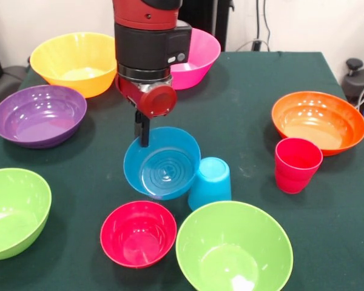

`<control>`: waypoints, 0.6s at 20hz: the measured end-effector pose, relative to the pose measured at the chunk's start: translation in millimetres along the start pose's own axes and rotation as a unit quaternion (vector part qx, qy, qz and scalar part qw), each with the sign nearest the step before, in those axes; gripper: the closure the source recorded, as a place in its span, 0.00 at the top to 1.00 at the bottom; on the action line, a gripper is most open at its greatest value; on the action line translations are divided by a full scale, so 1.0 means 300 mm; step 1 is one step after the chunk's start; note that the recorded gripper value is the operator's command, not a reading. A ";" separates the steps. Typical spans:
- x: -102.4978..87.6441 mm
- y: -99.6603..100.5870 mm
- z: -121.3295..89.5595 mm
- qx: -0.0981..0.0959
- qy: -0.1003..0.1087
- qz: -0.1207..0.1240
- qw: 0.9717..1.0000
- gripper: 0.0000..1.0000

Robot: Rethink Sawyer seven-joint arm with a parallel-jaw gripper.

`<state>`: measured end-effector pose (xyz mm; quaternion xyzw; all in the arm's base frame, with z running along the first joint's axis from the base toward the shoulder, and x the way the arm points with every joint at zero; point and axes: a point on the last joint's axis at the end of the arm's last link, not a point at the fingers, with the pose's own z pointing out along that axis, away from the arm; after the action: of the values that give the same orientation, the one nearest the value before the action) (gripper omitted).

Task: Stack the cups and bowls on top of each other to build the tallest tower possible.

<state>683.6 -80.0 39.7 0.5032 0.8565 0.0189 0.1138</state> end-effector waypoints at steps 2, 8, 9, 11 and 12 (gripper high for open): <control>-0.003 -0.013 -0.005 0.001 0.002 0.004 1.000 0.00; -0.023 -0.035 -0.012 -0.001 0.007 0.014 1.000 0.00; -0.022 -0.037 -0.012 -0.001 0.008 0.016 1.000 0.00; -0.017 -0.037 -0.012 -0.003 0.011 0.017 1.000 0.00; -0.014 -0.036 -0.012 -0.005 0.011 0.018 1.000 0.00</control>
<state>675.6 -88.8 42.3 0.5174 0.8486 0.0306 0.1059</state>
